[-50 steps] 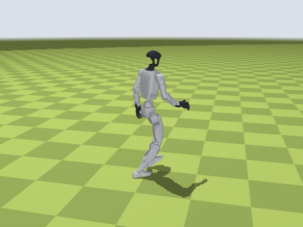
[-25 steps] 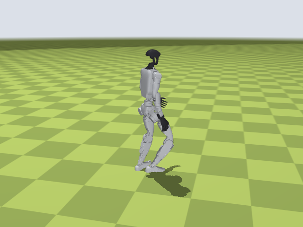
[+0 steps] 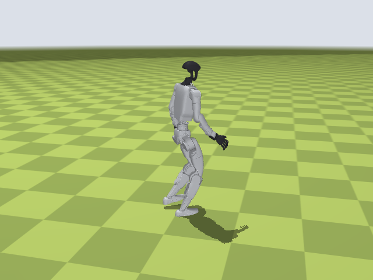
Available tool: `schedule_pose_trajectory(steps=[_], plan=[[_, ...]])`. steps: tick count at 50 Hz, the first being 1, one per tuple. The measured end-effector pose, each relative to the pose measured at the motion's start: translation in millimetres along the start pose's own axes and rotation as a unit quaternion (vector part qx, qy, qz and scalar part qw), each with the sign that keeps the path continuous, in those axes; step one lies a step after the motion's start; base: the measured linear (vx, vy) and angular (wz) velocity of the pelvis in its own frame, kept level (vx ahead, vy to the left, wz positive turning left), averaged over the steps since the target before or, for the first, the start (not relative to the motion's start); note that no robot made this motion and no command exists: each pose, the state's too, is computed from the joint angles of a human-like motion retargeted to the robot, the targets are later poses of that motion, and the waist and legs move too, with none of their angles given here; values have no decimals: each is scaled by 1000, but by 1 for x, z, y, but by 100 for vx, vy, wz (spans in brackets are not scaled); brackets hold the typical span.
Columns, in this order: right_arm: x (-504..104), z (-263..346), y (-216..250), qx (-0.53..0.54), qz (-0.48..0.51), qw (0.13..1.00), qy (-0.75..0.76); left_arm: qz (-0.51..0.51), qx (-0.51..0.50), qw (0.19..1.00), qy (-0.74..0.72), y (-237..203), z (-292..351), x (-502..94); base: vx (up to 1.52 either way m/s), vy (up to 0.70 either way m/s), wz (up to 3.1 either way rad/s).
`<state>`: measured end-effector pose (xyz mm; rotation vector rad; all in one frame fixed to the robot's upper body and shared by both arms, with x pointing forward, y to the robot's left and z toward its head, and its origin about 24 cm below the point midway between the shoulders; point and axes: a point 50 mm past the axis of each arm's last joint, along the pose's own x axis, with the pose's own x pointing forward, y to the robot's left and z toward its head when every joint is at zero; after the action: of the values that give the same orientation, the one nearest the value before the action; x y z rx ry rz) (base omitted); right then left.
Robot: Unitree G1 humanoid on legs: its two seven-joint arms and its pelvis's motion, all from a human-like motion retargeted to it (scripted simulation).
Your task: Run
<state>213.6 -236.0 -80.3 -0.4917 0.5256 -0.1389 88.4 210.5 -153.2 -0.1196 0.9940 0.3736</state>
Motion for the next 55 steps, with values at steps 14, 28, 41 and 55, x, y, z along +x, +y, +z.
schedule_pose_trajectory(steps=[14,28,41,55], plan=[[-73,-123,21,70,41,958,276,-102,-14,986,-133,-40,77,2,-1,1,12],[-70,-124,11,59,63,957,277,-56,-39,998,8,-20,19,10,1,-12,1],[-21,-54,-33,13,5,994,106,-71,-8,996,52,-19,-7,5,0,2,6],[-28,16,-2,-58,106,989,-85,-195,87,967,-139,-58,75,-6,1,6,26]])
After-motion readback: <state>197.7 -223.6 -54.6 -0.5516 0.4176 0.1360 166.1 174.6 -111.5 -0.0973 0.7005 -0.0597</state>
